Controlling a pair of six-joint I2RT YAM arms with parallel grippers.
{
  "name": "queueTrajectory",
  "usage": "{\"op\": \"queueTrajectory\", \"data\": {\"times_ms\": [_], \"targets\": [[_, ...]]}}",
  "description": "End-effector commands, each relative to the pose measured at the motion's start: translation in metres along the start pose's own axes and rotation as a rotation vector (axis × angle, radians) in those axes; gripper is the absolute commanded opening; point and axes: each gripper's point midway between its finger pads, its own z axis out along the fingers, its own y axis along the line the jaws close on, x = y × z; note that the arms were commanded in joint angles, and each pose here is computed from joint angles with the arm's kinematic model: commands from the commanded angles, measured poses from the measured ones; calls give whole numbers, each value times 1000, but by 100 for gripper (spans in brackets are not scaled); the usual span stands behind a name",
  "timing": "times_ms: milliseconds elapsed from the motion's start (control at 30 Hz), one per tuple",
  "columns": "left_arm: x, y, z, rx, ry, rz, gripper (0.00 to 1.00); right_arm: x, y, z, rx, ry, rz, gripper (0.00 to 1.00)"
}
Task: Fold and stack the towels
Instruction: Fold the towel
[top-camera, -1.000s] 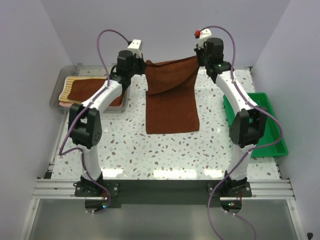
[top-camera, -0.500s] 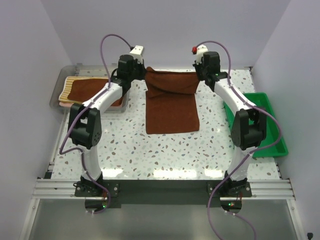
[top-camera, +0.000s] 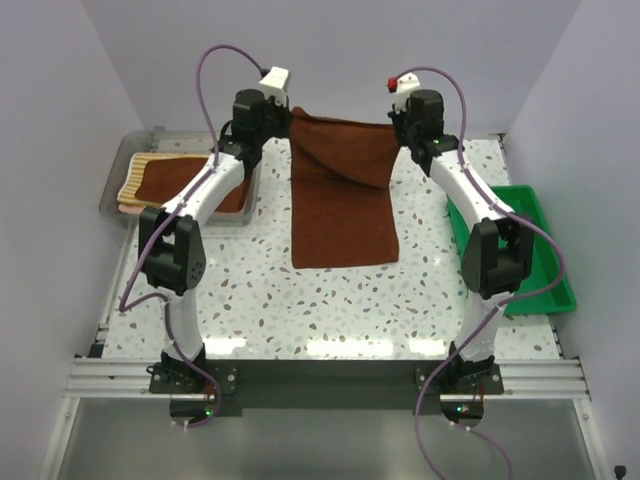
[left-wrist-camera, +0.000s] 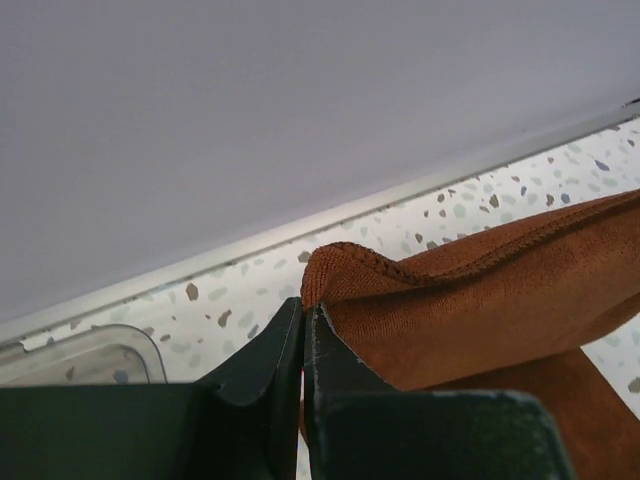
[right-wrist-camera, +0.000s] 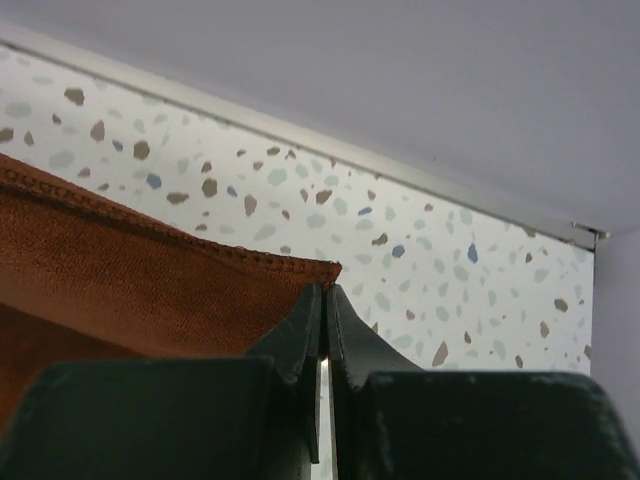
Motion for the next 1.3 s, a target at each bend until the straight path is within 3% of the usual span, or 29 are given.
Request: {"op": "queueTrajectory", "data": {"times_ms": [0, 567, 900, 1267], "targets": [[-37, 28, 10, -98, -113, 45, 7, -48, -28, 8, 103, -126, -1, 0], [-16, 52, 45, -153, -120, 33, 9, -64, -40, 54, 172, -171, -66, 0], [-19, 34, 19, -74, -115, 14, 10, -64, -36, 38, 133, -167, -57, 0], [16, 22, -20, -37, -35, -12, 10, -39, -28, 8, 78, -109, -104, 0]]}}
